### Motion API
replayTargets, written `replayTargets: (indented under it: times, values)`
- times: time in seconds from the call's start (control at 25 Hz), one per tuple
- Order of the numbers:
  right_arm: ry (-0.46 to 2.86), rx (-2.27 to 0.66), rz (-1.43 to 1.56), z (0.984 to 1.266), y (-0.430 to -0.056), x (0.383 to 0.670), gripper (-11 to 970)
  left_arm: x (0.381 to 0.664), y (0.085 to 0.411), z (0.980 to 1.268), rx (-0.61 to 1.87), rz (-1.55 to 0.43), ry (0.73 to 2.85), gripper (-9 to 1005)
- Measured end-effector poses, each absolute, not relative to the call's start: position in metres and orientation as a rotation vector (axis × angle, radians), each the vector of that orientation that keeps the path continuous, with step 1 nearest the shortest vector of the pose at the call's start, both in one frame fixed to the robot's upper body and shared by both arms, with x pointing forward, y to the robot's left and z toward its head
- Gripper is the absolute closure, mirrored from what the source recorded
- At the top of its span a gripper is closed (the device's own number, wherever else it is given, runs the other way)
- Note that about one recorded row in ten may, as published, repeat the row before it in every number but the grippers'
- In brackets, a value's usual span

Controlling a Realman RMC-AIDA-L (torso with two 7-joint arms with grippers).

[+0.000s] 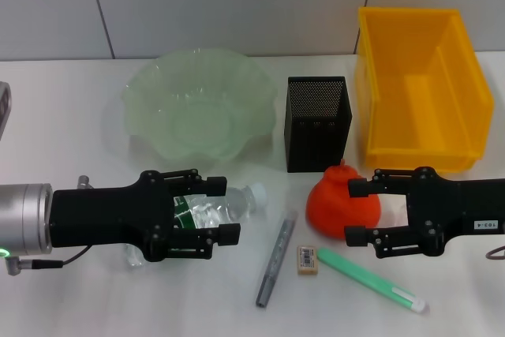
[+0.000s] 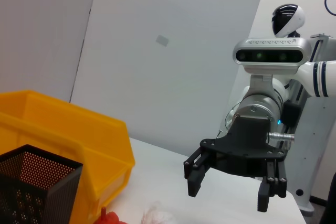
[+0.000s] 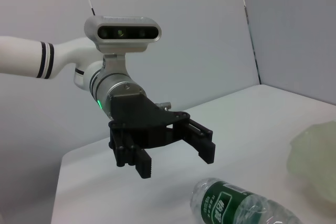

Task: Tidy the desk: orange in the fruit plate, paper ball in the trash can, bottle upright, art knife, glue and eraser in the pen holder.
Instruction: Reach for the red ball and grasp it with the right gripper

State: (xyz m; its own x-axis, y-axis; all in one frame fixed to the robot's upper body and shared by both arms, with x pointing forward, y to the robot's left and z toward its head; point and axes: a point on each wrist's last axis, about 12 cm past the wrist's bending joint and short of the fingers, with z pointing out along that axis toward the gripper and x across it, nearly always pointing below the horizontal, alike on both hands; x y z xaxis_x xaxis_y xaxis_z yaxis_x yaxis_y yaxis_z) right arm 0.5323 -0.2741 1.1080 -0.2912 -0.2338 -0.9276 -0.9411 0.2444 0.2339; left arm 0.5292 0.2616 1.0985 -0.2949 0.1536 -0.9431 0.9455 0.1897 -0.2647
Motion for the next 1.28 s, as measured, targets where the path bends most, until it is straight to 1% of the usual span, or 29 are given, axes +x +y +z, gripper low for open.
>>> replayTargets:
  times: [0.88,1.16,1.28]
  values:
    - [1.712,-1.068,1.103,1.103,-0.271,0.53,140,0.523,0.272,1.099,1.077,-1.198,1.629,199]
    - [1.729,-1.055,1.103,1.1,-0.272,0.528,141,0.531,0.267,1.11,1.105,-1.191,1.585,199]
    - [1.733,-1.022,1.08,1.101,-0.278,0.529,141,0.534,0.262,1.113,1.118,-1.191,1.57,199]
